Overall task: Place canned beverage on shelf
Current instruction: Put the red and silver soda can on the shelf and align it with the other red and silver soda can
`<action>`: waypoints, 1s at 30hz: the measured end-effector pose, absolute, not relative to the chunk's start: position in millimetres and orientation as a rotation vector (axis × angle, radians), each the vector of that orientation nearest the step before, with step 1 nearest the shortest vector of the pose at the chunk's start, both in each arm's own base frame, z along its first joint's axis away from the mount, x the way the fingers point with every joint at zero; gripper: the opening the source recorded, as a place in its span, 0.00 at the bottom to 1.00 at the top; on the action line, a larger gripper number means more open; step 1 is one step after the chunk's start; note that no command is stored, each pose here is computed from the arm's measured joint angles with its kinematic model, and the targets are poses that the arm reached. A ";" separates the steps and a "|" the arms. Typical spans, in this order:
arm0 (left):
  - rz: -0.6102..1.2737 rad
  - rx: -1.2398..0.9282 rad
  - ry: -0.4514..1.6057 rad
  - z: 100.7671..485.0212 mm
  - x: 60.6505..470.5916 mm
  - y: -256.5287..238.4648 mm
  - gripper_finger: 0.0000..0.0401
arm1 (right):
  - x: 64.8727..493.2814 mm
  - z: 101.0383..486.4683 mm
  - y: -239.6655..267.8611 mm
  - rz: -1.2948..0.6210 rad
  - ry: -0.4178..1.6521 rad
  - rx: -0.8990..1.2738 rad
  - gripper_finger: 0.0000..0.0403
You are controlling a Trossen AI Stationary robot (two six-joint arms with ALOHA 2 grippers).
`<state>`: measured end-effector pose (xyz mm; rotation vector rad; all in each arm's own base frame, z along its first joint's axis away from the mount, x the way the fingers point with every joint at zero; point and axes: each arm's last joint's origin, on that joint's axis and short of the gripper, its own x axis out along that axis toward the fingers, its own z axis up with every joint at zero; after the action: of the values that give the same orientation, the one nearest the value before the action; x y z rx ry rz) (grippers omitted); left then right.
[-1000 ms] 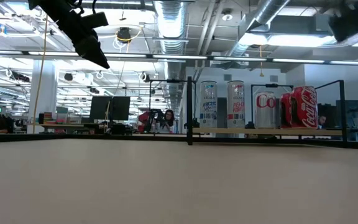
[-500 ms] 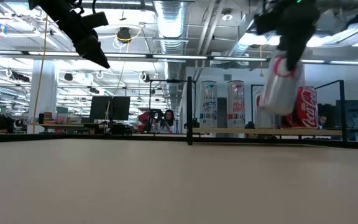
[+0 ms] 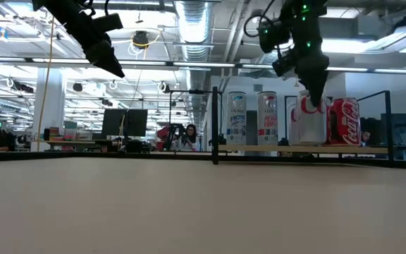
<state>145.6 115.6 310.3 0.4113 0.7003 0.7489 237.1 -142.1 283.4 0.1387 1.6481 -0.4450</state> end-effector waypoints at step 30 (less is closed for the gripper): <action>0.746 0.411 0.700 310.3 145.7 115.6 0.87 | 217.5 280.8 -181.3 -0.485 1.609 0.217 0.84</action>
<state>145.7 115.6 310.3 0.4108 0.6998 0.7464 217.5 -181.3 280.8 0.2168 1.6092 -0.4846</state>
